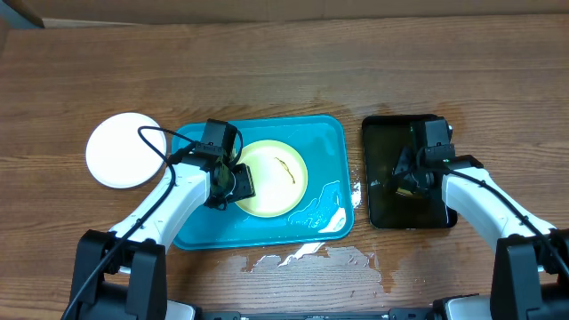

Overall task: Clean dirty plates on tray and stack at the side
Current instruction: 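Lower the right gripper into the black tray and grasp the sponge, then lift the sponge with the right gripper and carry it onto the yellow plate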

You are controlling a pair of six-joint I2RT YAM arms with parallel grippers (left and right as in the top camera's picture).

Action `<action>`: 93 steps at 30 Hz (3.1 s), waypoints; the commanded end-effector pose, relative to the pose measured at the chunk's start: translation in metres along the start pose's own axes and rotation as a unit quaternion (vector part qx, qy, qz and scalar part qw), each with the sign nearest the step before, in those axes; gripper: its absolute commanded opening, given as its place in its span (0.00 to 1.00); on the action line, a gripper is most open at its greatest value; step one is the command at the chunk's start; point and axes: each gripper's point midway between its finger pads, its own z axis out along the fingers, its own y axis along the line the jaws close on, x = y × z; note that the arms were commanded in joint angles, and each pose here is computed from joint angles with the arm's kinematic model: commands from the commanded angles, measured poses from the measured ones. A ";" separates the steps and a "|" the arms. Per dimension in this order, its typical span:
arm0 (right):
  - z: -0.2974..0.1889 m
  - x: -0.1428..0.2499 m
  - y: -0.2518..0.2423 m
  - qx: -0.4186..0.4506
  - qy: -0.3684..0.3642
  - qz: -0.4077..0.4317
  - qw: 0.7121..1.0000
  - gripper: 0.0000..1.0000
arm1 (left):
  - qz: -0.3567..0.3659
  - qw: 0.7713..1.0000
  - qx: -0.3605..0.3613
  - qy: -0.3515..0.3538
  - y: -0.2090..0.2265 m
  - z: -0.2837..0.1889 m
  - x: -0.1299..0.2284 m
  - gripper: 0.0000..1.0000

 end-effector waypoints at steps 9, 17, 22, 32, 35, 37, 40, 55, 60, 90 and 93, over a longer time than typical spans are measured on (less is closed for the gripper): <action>0.022 0.006 -0.001 0.013 0.017 -0.002 1.000 0.22 | -0.002 1.000 -0.011 -0.003 0.002 0.002 -0.002 0.59; 0.014 0.003 0.009 -0.011 0.033 -0.002 0.999 0.49 | -0.002 1.000 -0.014 -0.005 0.003 0.002 -0.002 0.60; 0.006 0.039 0.017 -0.044 0.119 -0.003 0.992 0.60 | -0.002 1.000 -0.017 -0.006 0.004 0.002 -0.002 0.60; 0.005 0.045 0.010 -0.028 0.131 -0.006 0.991 0.32 | -0.002 1.000 -0.017 -0.006 0.004 0.002 -0.003 0.27; -0.001 0.030 0.016 -0.033 0.120 -0.008 0.992 0.60 | -0.001 1.000 -0.018 -0.006 0.004 0.002 -0.003 0.44; -0.007 0.020 0.015 -0.024 0.113 -0.009 0.993 0.65 | 0.000 1.000 -0.019 -0.007 0.004 0.002 -0.003 0.49; -0.010 0.004 0.006 0.010 0.088 -0.012 0.996 0.72 | 0.000 1.000 -0.027 -0.013 0.007 0.002 -0.005 0.52; 0.017 0.010 0.001 0.027 0.082 -0.011 0.996 0.69 | -0.003 1.000 -0.029 -0.007 0.009 0.011 -0.007 0.43; 0.026 0.018 0.001 0.028 0.096 -0.013 0.995 0.63 | -0.002 1.000 -0.029 -0.006 0.010 0.011 -0.007 0.32; -0.035 -0.009 0.032 -0.035 0.144 -0.048 0.988 0.04 | 0.112 0.990 -0.078 -0.030 0.021 0.011 -0.025 0.11; -0.035 -0.010 0.032 -0.036 0.143 -0.048 0.988 0.04 | 0.112 0.990 -0.079 -0.027 0.022 0.011 -0.023 0.22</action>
